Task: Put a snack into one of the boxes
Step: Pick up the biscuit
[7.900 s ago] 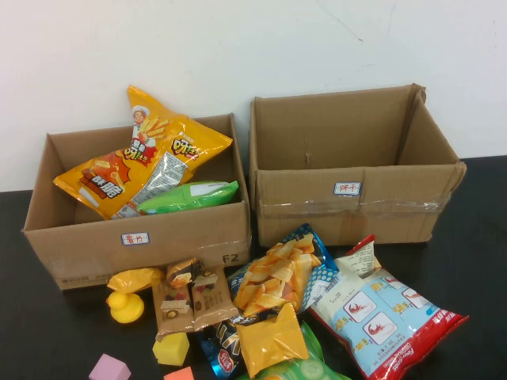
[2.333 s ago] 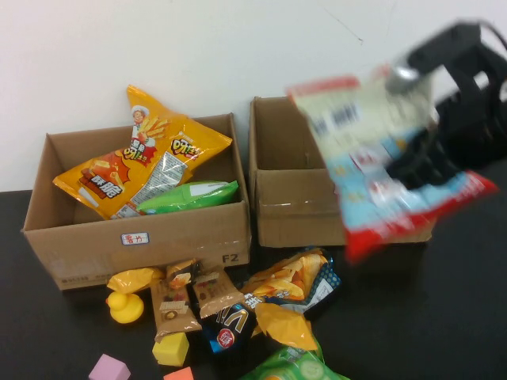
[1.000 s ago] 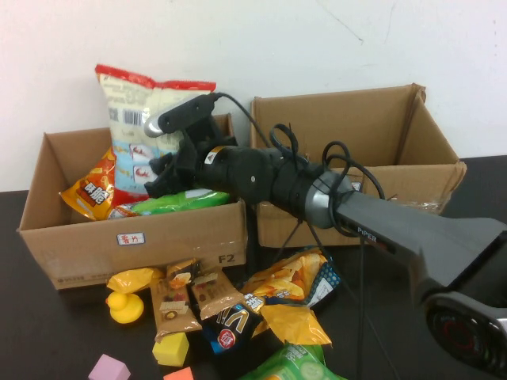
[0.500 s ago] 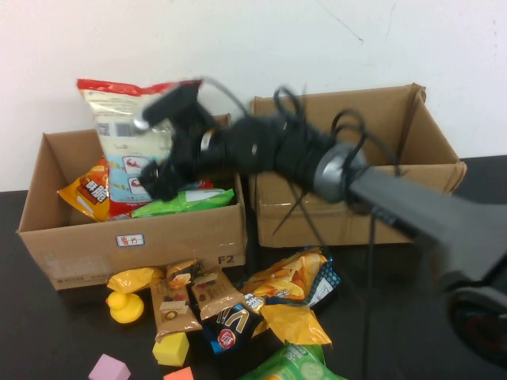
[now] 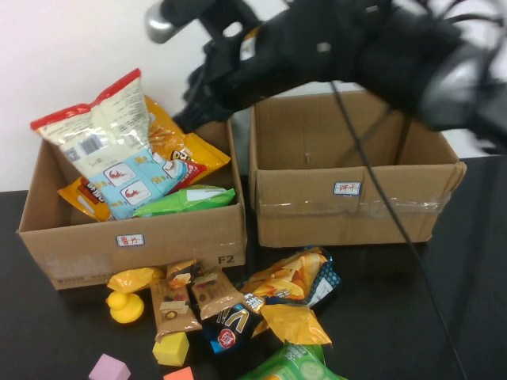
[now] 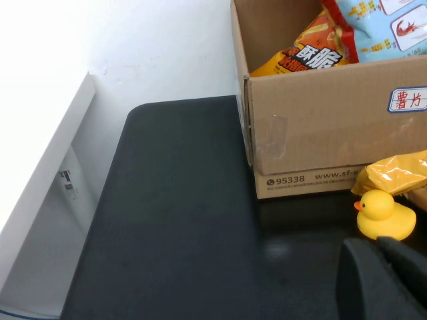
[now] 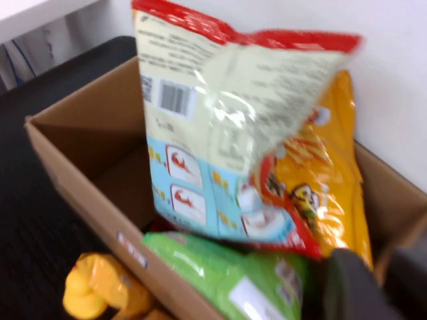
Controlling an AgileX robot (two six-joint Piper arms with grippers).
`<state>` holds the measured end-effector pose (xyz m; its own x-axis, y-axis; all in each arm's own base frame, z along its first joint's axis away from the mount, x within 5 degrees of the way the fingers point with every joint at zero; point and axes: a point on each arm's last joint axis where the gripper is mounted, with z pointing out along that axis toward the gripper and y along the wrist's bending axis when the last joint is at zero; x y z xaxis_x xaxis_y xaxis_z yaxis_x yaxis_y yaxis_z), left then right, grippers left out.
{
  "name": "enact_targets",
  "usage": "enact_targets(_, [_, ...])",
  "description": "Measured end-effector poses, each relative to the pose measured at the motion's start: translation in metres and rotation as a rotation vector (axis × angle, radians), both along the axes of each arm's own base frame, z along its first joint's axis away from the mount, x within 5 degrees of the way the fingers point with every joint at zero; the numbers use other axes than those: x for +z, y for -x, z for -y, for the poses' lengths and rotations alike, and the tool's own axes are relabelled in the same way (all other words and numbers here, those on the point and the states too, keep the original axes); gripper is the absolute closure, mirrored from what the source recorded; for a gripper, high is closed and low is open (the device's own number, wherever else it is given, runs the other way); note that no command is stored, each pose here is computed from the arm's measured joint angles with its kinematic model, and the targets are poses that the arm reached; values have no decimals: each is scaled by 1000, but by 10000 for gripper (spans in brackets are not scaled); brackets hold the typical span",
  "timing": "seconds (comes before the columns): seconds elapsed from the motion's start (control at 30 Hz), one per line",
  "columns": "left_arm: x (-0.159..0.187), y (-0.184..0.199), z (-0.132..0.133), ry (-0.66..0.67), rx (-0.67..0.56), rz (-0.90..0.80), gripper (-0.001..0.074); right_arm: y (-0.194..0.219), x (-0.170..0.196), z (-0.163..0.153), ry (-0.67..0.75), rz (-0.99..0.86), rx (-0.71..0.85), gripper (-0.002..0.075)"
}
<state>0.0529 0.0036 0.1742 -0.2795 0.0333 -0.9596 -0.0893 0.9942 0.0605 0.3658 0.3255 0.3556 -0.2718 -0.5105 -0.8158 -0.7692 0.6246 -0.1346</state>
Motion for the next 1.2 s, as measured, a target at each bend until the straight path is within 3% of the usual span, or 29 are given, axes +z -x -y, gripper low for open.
enact_targets(0.13, [0,0,0,0,0,0,737,32,15,30,-40,36,-25,698])
enact_targets(0.57, [0,0,0,0,0,0,737,176,37,157,-112,183,-21,726])
enact_targets(0.93, [0,0,0,0,0,0,738,273,-4,244,-85,250,-16,726])
enact_targets(1.2, [0,0,0,0,0,0,737,303,-56,277,-87,303,-68,727])
